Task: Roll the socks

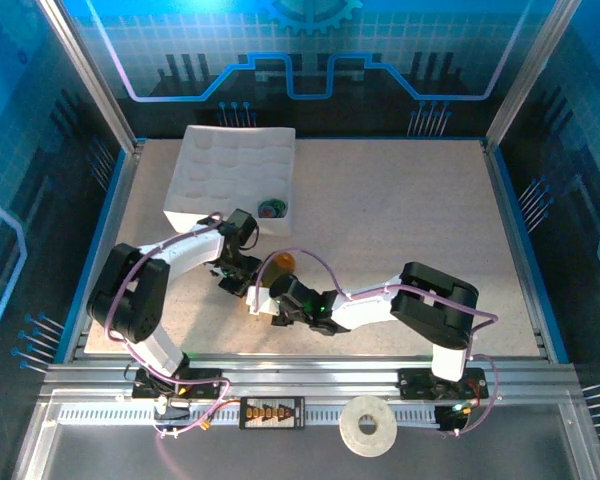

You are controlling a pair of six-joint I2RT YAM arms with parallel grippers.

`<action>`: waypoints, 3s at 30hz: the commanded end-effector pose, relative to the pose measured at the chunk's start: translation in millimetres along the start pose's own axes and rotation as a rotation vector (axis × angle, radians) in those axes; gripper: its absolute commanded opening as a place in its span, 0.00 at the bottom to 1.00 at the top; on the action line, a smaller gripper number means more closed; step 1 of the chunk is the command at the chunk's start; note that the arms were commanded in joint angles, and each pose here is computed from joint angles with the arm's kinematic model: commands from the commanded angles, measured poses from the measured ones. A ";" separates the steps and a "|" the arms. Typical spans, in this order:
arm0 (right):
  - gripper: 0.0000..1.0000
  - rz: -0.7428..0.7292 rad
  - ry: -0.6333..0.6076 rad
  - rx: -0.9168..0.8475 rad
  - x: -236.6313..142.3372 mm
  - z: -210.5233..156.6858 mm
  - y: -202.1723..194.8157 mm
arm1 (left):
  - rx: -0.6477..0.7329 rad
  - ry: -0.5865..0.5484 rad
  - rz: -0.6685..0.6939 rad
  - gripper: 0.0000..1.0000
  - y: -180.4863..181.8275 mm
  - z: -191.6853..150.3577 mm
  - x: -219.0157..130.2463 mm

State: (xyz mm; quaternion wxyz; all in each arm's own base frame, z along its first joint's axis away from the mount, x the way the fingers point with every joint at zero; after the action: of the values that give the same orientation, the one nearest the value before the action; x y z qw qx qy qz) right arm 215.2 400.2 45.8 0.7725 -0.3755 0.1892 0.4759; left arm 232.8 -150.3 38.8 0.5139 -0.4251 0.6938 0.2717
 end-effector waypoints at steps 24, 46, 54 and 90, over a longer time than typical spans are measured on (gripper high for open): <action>0.00 0.518 0.295 0.816 19.6 -113.6 10.4 | 0.164 -0.121 -0.426 0.67 -5.6 -2.5 -37.6; 0.08 0.609 0.360 1.041 27.0 -116.1 -6.9 | 0.108 -0.181 -0.184 0.36 -11.6 32.2 15.8; 0.42 0.390 0.057 0.677 -8.1 -58.8 -42.5 | 0.002 -0.111 0.098 0.22 58.3 23.4 35.7; 0.13 0.064 0.144 0.112 21.3 -40.1 1.5 | 0.011 -0.007 0.045 0.29 36.4 -0.4 7.7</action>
State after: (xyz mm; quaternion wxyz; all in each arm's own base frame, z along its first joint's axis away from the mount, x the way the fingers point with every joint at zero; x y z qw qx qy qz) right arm 220.3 406.1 46.0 0.7719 -0.3524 0.2030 0.4886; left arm 232.9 -146.3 39.6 0.5407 -0.4416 0.6740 0.2416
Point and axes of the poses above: each hand's point on the last joint's axis, 136 mm out from that joint toward the fingers, its own x axis out along the fingers, its own y axis along the line the jaws close on, z = x × y, the point moved 1 cm from there along -x, back along the fingers, and after that the axes turned 2 degrees about x, right-handed, at the moved point
